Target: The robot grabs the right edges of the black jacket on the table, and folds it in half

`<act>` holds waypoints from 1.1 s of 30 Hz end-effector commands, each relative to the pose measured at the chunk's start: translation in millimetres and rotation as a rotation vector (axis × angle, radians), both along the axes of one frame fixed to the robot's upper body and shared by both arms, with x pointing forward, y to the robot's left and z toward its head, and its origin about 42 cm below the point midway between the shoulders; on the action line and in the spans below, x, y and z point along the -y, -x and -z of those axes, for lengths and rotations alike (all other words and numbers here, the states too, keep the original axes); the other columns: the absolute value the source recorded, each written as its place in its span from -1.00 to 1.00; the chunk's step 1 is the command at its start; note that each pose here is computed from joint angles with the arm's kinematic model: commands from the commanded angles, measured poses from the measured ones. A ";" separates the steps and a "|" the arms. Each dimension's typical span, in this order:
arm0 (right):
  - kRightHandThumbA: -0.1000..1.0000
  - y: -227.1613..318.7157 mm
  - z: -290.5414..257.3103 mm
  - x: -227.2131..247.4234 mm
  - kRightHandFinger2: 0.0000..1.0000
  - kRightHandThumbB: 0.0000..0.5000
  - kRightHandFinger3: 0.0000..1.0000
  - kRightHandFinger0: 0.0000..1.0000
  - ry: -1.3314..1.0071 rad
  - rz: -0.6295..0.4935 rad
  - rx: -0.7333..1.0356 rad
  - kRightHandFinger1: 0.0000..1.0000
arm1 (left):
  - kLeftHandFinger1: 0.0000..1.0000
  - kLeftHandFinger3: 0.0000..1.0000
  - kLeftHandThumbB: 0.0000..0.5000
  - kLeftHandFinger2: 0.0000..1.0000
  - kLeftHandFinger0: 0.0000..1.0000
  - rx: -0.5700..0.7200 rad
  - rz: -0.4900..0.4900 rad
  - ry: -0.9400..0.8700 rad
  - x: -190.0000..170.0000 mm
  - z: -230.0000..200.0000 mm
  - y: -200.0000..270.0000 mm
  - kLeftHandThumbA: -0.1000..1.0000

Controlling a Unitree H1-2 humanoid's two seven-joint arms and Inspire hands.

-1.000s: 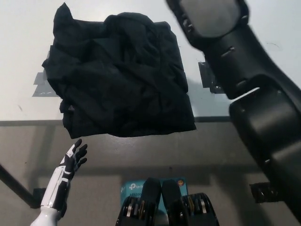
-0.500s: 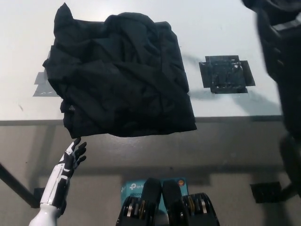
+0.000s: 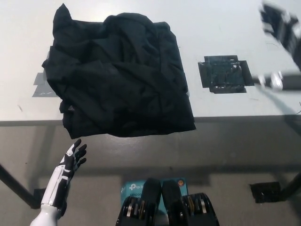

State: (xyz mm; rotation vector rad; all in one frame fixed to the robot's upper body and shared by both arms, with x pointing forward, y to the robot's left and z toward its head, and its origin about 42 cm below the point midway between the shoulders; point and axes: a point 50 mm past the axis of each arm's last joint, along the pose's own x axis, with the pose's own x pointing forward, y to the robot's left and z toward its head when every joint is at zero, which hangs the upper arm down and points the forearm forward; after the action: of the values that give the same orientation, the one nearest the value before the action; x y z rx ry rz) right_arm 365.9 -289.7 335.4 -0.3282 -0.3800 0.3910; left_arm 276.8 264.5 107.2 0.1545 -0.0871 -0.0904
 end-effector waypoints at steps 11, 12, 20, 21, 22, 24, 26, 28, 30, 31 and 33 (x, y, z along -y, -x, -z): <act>1.00 90.2 120.1 -5.3 1.00 0.26 1.00 1.00 -0.279 0.024 -0.094 1.00 | 1.00 1.00 0.24 1.00 1.00 0.034 0.042 0.042 -6.3 0.2 11.2 1.00; 1.00 89.5 133.8 -6.4 1.00 0.12 1.00 1.00 -0.269 0.048 -0.120 1.00 | 1.00 1.00 0.21 1.00 1.00 0.026 0.044 0.041 -6.7 3.0 16.2 1.00; 1.00 70.3 225.9 -15.5 1.00 -0.33 1.00 1.00 -0.358 0.153 -0.318 1.00 | 1.00 1.00 0.12 1.00 1.00 0.016 0.049 0.043 -5.7 9.4 25.2 1.00; 1.00 71.7 238.2 -15.4 1.00 -0.52 1.00 1.00 -0.366 0.163 -0.346 1.00 | 1.00 1.00 0.11 1.00 1.00 0.017 0.044 0.053 -7.0 11.5 26.8 1.00; 1.00 71.8 241.9 -16.3 1.00 -0.56 1.00 1.00 -0.378 0.163 -0.356 1.00 | 1.00 1.00 0.10 1.00 1.00 0.015 0.044 0.053 -8.0 12.0 27.4 1.00; 1.00 71.5 250.0 -17.6 1.00 -0.68 1.00 1.00 -0.406 0.155 -0.381 1.00 | 1.00 1.00 0.12 1.00 1.00 0.011 0.039 0.052 -10.9 12.4 27.4 1.00; 1.00 69.7 254.1 -15.3 1.00 -0.71 1.00 1.00 -0.401 0.152 -0.388 1.00 | 1.00 1.00 0.13 1.00 1.00 0.011 0.044 0.054 -11.3 12.6 26.0 1.00; 1.00 68.2 257.8 -12.3 1.00 -0.70 1.00 1.00 -0.403 0.154 -0.386 1.00 | 1.00 1.00 0.05 1.00 1.00 0.005 0.047 0.055 -10.4 13.3 25.1 1.00; 1.00 68.0 258.2 -12.3 1.00 -0.70 1.00 1.00 -0.403 0.153 -0.382 1.00 | 1.00 1.00 0.04 1.00 1.00 0.005 0.047 0.055 -10.4 13.4 25.0 1.00; 1.00 67.2 260.5 -11.1 1.00 -0.68 1.00 1.00 -0.407 0.152 -0.391 1.00 | 1.00 1.00 0.07 1.00 1.00 0.000 0.041 0.049 -10.2 14.1 25.1 1.00; 1.00 66.2 261.7 -10.5 1.00 -0.71 1.00 1.00 -0.413 0.146 -0.414 1.00 | 1.00 1.00 0.05 1.00 1.00 -0.006 0.030 0.048 -10.4 15.1 25.1 1.00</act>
State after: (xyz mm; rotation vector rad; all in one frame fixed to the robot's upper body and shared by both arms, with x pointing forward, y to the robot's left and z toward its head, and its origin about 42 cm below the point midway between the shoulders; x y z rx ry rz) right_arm 289.6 -275.2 59.7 0.1307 0.0778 0.2169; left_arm 250.6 269.7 85.0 0.0921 -0.0374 -0.1133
